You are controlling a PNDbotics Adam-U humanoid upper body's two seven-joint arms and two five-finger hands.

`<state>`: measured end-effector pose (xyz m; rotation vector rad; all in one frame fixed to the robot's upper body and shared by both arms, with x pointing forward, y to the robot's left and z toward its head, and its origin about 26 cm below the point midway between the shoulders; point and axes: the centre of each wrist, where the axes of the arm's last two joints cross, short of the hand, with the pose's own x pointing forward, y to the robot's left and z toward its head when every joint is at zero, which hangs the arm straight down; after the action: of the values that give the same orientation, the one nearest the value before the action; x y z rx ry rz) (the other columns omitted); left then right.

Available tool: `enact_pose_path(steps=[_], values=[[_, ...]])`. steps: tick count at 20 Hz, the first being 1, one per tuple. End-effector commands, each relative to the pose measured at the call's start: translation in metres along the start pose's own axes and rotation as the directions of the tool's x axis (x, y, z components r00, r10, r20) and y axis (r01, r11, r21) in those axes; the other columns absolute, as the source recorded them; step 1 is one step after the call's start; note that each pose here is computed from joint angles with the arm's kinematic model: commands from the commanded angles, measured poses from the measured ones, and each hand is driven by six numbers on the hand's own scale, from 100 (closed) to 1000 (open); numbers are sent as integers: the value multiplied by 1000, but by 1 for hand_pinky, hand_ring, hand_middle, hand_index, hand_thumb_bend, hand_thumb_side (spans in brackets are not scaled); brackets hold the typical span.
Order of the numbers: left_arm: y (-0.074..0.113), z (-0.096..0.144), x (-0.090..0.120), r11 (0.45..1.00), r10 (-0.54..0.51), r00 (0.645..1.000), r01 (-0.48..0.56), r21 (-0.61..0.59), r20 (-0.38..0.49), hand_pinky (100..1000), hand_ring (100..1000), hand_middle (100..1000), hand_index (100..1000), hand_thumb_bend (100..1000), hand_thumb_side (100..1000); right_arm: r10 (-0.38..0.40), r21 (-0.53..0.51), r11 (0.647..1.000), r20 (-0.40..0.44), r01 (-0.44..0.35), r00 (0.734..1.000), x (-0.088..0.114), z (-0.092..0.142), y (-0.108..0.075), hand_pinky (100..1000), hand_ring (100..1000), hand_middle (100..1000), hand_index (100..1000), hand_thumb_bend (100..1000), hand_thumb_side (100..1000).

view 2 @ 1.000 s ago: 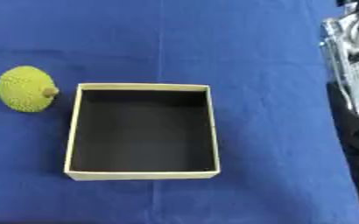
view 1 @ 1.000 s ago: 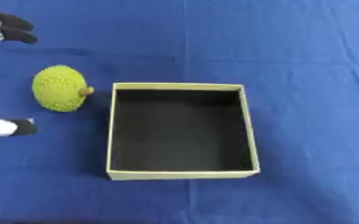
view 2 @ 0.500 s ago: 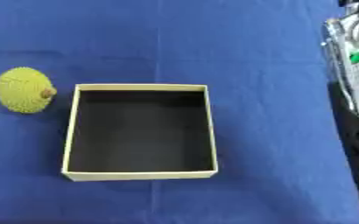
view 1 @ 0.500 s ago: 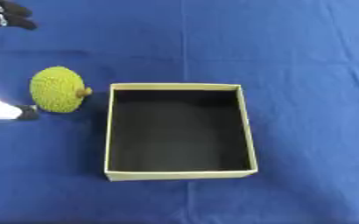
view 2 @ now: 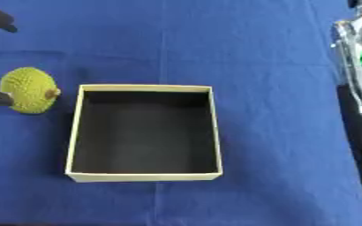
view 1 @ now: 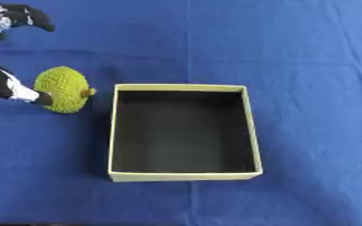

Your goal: Pick up objects on the table and place them in the box.

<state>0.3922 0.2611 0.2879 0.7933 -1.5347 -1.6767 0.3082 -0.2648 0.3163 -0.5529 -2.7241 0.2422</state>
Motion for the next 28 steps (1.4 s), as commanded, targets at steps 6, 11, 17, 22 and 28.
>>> enact_pose_path(steps=[6,11,17,22,28], values=[[-10,-26,-18,997,5,1000,-5,-78,-6,982,949,902,905,761,315,-4,-4,1000,31,4,1000,7,-6,-3,737,666,643,756,380,712],[-16,-31,-22,997,19,1000,-19,-73,-6,884,854,753,830,614,100,-4,-8,1000,29,4,1000,6,-6,-4,737,665,642,755,380,710],[-5,-25,-13,999,4,1000,-5,38,19,756,732,624,720,355,100,-4,-11,1000,25,5,1000,6,-5,-4,736,660,636,752,381,707],[15,-13,6,988,-20,996,6,153,88,685,658,567,664,225,100,1,-13,1000,23,-1,1000,6,-5,-4,735,656,632,750,380,706],[50,0,46,933,-130,967,44,357,219,648,624,535,630,237,100,5,-22,1000,29,-4,1000,6,-6,-5,735,654,630,749,386,707]])
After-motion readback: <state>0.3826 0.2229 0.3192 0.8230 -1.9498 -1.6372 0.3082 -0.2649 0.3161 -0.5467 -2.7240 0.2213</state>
